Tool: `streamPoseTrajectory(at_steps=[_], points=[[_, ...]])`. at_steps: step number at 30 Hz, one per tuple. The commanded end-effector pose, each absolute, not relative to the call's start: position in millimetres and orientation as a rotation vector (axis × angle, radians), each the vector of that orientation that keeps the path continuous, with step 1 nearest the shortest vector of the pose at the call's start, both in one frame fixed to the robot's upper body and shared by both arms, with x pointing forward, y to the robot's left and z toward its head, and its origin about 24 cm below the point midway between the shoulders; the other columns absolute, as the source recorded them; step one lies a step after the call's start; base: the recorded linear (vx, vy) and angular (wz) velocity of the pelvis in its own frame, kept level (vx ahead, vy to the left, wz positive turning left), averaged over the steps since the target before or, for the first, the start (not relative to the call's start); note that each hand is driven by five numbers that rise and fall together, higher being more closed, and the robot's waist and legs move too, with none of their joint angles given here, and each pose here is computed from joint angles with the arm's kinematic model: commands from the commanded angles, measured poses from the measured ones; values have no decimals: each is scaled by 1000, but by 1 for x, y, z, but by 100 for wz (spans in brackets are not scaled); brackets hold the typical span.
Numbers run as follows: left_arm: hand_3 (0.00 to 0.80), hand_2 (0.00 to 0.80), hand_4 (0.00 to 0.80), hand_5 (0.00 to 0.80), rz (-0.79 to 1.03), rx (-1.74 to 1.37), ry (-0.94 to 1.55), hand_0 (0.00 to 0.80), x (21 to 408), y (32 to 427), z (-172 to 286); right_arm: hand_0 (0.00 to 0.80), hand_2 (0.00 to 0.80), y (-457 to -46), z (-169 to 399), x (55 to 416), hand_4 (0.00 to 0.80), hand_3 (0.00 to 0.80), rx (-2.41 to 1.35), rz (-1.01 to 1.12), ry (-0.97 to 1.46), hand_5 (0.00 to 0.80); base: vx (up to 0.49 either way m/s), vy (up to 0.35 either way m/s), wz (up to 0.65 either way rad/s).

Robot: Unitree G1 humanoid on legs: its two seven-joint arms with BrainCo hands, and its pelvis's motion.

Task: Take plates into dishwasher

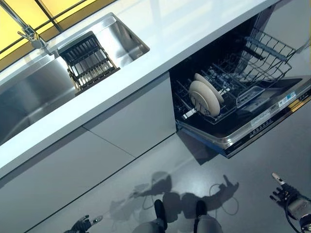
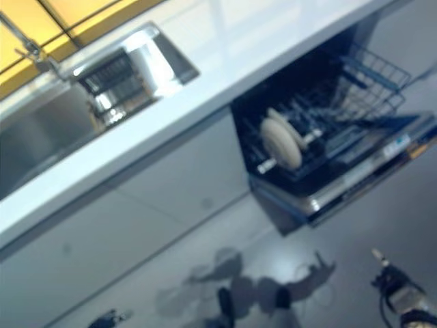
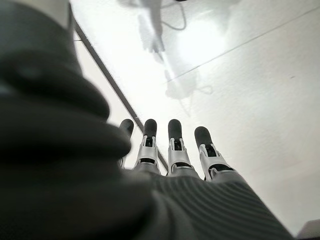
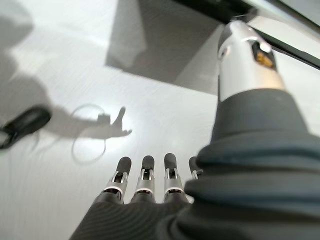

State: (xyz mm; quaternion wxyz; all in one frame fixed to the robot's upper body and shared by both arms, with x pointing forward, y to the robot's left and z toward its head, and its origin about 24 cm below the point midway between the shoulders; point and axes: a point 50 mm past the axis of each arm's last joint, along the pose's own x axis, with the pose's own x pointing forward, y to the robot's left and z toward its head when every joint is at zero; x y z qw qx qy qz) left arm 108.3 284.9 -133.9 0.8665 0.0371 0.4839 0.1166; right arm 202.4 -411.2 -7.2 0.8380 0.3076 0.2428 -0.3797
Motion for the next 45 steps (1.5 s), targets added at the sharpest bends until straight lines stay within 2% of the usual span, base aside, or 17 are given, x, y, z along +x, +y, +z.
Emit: streamPoseTrajectory(at_steps=[1,13,28,45], points=[[0,0,0,0,237,37,933,0,125,278,-130,0,0,-423,23,220,0,0,770,-809,304,0,-48,-3,1],[0,0,0,0,225,-7,953,0,119,261,-136,0,0,-421,92,270,0,0,822,-618,57,0,-8,16,13],[0,0,0,0,232,-23,1001,0,107,258,-140,0,0,-389,181,328,0,0,575,-364,-25,0,40,40,8],[0,0,0,0,226,35,1032,0,93,271,-139,0,0,-360,241,351,0,0,558,-210,-245,0,26,2,6]])
